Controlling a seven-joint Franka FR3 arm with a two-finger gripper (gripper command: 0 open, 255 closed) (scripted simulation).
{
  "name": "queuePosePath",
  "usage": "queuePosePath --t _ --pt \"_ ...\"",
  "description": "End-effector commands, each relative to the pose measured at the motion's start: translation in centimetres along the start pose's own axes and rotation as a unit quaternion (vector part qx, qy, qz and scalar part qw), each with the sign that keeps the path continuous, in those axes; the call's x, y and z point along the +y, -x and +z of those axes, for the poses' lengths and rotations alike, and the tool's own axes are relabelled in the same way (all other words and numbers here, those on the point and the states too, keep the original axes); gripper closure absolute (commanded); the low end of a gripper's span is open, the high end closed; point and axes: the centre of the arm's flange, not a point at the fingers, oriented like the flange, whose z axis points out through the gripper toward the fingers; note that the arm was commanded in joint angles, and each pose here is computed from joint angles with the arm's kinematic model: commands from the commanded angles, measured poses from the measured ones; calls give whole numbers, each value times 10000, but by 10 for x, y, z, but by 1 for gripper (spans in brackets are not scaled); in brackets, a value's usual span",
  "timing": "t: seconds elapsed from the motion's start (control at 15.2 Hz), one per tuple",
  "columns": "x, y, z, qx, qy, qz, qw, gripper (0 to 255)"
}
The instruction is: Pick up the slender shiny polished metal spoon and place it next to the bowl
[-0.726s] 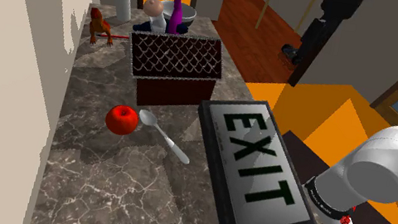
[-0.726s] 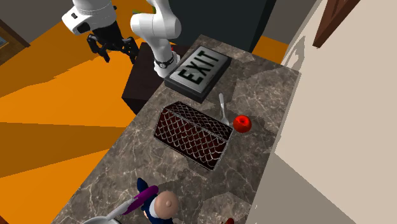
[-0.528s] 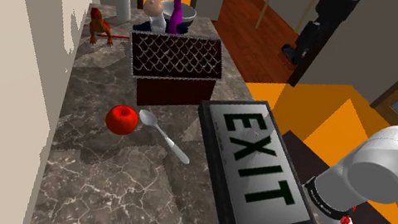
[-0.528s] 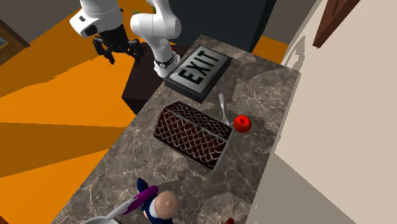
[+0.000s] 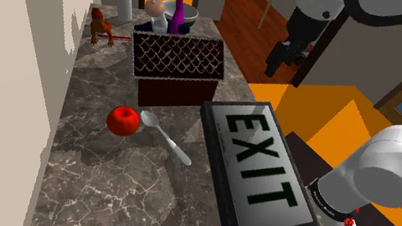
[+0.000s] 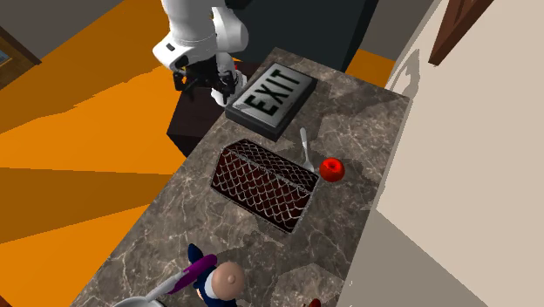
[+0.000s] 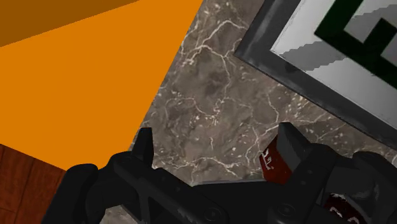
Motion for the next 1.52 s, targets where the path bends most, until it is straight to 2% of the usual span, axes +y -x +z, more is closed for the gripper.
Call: queuePosePath --t 0.0,1.45 --pt "-23 -4 8 38 18 -15 10000 0" --pt "-303 -38 97 415 241 -256 9985 0"
